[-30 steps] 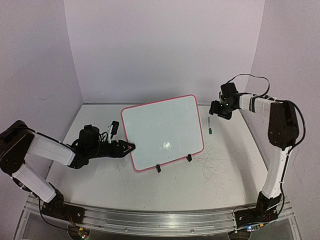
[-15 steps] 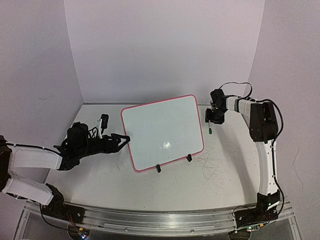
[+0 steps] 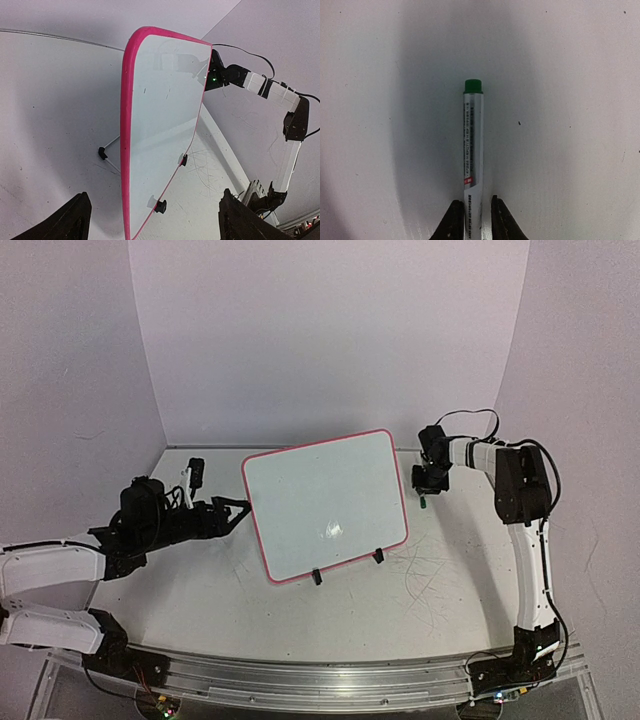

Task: Write a sentence on the whiteboard
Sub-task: Pick up the whiteboard marker from the center of the board, then pass from the right arm to the left

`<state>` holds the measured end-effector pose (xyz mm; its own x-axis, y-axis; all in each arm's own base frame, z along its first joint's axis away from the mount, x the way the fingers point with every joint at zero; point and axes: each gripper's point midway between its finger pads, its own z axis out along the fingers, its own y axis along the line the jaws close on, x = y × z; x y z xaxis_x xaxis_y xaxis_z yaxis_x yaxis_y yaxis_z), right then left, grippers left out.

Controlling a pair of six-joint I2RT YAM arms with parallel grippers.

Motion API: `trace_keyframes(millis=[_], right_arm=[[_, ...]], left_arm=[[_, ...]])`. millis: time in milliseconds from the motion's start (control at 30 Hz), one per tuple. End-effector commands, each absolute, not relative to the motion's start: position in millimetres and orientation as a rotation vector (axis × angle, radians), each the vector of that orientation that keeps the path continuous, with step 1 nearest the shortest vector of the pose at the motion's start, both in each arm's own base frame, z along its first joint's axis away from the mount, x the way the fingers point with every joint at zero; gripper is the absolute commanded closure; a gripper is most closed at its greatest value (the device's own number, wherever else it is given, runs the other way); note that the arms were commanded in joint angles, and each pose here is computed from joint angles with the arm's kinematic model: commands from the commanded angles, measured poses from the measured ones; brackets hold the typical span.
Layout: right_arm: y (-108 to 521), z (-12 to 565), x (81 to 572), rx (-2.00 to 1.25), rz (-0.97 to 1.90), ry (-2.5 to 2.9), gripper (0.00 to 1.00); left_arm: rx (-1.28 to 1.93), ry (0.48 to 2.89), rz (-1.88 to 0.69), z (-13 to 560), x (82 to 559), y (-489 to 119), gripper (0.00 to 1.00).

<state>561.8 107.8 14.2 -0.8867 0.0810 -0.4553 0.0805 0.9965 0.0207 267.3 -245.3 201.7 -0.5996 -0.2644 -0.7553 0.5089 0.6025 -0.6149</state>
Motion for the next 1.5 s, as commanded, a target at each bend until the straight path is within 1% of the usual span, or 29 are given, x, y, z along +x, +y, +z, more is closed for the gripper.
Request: trace_keyframes(millis=[0,100,133,267,333,400,467,633,700,800,933,1033,1133,1233,1300,1400,1467], right_arm=[[108,19,565,0.107,-0.018,2.646,0.85],[105,27,563,0.115,-0.025,2.627,0.96],[105,38,563,0.12,-0.017,2.602,1.0],[109,82,556,0.157,0.065,2.51,1.0],[103,103,540,0.192,0.077,2.471,1.0],[99,151,518,0.216,0.134,2.362,1.0],[102,182,493,0.223,0.239,2.272,1.0],[136,267,415,0.099,0.673,1.977,1.0],[150,296,378,0.047,0.84,1.849,1.0],[176,329,336,-0.018,1.013,1.693,1.0],[217,351,296,-0.043,1.152,1.566,1.0],[238,352,285,-0.035,1.221,1.522,1.0],[264,352,278,-0.069,1.266,1.521,1.0],[284,356,274,-0.104,1.292,1.52,1.0],[295,356,270,-0.121,1.311,1.521,1.0],[308,358,264,-0.141,1.335,1.517,1.0],[314,357,260,-0.148,1.346,1.517,1.0]], left_arm=[[0.217,1.864,-1.065,239,268,-248,0.11],[0.234,1.846,-1.049,253,263,-251,0.11],[0.237,1.84,-1.041,258,262,-252,0.11],[0.231,1.868,-0.999,261,264,-252,0.1],[0.237,1.864,-1.008,265,262,-253,0.1],[0.237,1.842,-1.038,275,259,-254,0.09],[0.258,1.822,-1.069,285,258,-259,0.08],[0.287,1.832,-1.133,296,265,-289,0.08],[0.307,1.816,-1.21,302,266,-308,0.08],[0.396,1.748,-1.358,315,257,-348,0.09],[0.525,1.684,-1.483,325,242,-404,0.12],[0.608,1.652,-1.54,329,227,-443,0.15],[0.659,1.637,-1.568,329,217,-468,0.19],[0.657,1.657,-1.575,321,217,-480,0.25],[0.641,1.676,-1.574,316,220,-483,0.32],[0.639,1.679,-1.57,314,222,-485,0.37],[0.64,1.68,-1.568,313,223,-486,0.43]])
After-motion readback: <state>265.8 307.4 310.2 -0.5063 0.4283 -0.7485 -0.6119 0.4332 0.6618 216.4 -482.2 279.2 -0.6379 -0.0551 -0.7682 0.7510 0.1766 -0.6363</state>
